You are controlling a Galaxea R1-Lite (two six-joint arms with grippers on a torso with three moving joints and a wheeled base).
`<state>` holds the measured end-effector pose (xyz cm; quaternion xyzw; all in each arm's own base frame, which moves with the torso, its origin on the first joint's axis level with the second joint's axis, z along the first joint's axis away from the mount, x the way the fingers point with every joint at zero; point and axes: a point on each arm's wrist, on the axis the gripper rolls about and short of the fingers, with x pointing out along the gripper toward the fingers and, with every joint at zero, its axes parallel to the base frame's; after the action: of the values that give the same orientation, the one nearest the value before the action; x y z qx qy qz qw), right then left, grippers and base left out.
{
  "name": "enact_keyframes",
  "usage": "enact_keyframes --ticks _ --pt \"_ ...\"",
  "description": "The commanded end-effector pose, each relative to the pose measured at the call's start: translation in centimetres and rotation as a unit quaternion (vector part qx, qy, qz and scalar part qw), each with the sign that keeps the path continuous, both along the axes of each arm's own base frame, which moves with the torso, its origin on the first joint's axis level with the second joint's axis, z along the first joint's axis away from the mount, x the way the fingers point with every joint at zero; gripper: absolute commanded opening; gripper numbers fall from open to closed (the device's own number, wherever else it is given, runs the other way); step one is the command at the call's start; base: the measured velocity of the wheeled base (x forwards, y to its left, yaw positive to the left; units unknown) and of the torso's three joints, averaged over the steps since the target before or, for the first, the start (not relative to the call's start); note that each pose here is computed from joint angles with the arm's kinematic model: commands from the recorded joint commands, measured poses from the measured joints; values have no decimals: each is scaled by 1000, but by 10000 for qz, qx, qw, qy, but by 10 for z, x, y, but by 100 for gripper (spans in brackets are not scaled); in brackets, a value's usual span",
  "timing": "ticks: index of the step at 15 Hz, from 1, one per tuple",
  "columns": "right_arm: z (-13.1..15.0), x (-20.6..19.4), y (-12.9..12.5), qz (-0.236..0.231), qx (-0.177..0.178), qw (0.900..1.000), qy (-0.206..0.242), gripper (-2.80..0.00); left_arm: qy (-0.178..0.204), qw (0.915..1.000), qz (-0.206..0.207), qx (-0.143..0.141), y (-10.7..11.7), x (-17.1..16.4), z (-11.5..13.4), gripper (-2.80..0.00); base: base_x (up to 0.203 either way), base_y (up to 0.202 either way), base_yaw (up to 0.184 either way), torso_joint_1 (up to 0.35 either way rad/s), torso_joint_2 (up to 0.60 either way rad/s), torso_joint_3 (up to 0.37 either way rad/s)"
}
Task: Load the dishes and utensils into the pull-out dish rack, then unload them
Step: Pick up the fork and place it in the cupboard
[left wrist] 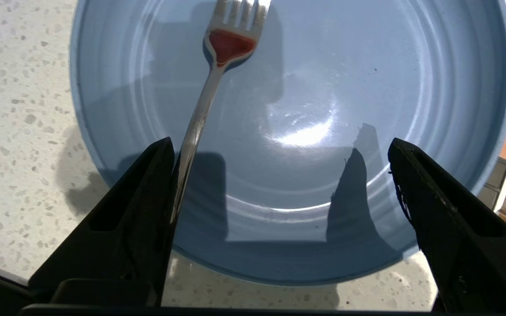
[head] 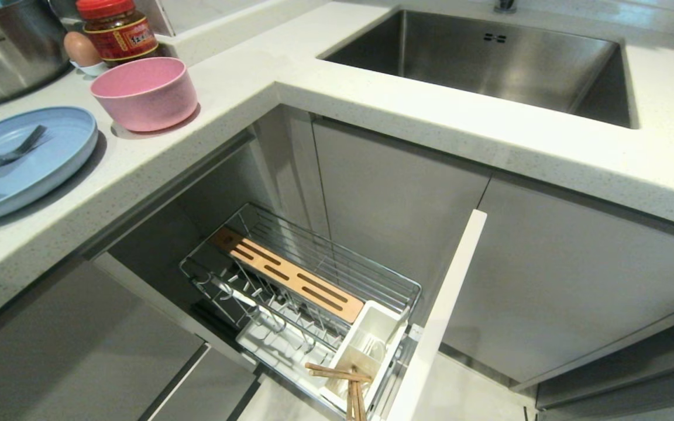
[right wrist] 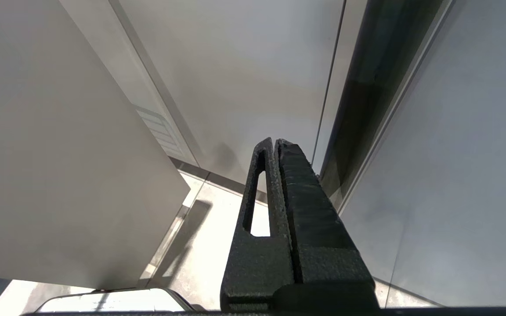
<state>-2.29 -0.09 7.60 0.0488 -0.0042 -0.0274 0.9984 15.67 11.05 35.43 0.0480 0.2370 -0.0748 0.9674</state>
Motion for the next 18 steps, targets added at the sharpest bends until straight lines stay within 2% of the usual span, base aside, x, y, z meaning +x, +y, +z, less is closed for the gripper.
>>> enact_keyframes --ticks 1,10,13,18 --pt "0 0 0 -1 2 10000 -25 -280 -12 10000 -22 17 -3 -4 0 0 0 0 0 0 0 0" --pt "0 0 0 -1 2 10000 -25 -280 130 9993 285 206 1 0 -2 0 0 0 0 0 0 0" --pt "0 0 0 -1 2 10000 -25 -280 -18 9991 265 324 2 3 0 0 0 0 0 0 0 0" --pt "0 0 0 -1 2 10000 -25 -280 53 9991 271 313 1 5 -4 0 0 0 0 0 0 0"
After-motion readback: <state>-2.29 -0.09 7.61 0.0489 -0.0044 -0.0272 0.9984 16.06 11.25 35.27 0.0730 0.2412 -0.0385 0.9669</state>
